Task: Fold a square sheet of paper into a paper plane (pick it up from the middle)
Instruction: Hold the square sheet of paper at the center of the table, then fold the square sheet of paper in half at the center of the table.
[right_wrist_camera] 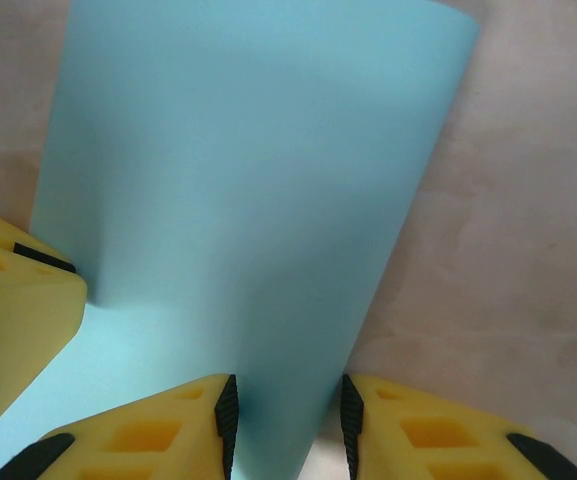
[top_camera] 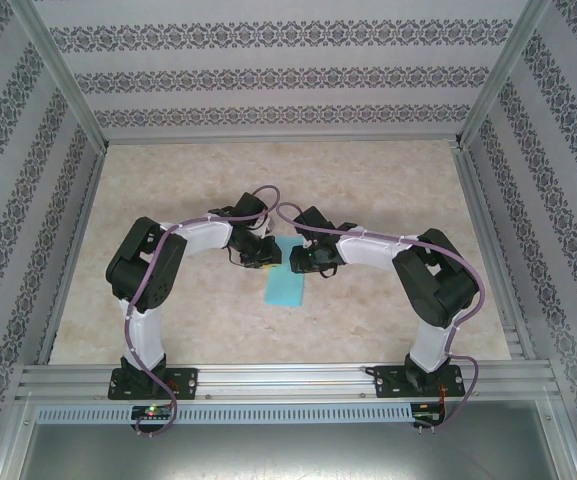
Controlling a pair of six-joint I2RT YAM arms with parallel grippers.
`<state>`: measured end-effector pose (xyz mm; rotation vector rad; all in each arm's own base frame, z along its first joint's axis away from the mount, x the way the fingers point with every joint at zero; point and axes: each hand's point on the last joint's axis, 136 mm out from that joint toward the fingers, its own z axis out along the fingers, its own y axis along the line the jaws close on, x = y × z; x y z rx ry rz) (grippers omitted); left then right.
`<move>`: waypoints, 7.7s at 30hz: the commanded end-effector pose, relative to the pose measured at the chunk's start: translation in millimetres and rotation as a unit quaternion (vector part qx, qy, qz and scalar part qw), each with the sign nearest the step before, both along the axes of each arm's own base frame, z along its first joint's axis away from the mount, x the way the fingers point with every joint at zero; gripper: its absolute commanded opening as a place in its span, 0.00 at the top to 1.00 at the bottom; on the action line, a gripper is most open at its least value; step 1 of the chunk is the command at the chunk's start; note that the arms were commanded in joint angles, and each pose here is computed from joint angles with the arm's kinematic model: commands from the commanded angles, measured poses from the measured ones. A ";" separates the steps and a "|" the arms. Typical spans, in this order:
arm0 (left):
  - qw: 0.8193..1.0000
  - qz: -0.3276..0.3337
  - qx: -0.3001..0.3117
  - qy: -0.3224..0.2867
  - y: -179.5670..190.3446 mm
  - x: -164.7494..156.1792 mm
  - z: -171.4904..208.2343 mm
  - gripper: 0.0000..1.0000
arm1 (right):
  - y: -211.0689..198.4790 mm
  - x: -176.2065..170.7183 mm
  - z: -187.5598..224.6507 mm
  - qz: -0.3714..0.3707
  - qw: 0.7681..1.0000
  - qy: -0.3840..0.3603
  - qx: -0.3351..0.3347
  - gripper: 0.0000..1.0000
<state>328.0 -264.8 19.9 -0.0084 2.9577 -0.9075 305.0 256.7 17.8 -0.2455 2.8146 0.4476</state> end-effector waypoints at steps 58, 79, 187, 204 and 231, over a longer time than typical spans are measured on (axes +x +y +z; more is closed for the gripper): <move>0.991 -0.038 0.116 0.053 37.3 -35.1 -79.6 0.80 | 9.5 -7.5 29.5 -0.071 0.983 0.040 0.167 0.88; 0.988 -0.046 0.140 0.055 47.6 -40.3 -86.8 0.80 | -21.4 25.4 -13.4 -0.103 0.988 0.038 0.110 0.89; 0.980 -0.071 0.166 0.080 63.1 -61.7 -104.4 0.80 | 7.6 -67.3 -14.1 -0.016 0.988 0.097 0.119 0.91; 0.980 -0.072 0.168 0.081 66.0 -61.1 -103.4 0.80 | 25.8 -62.2 33.3 -0.017 0.979 0.057 0.198 0.91; 0.978 -0.075 0.174 0.083 68.4 -58.6 -104.3 0.81 | 3.1 -128.5 -28.5 -0.005 0.977 0.150 0.149 0.91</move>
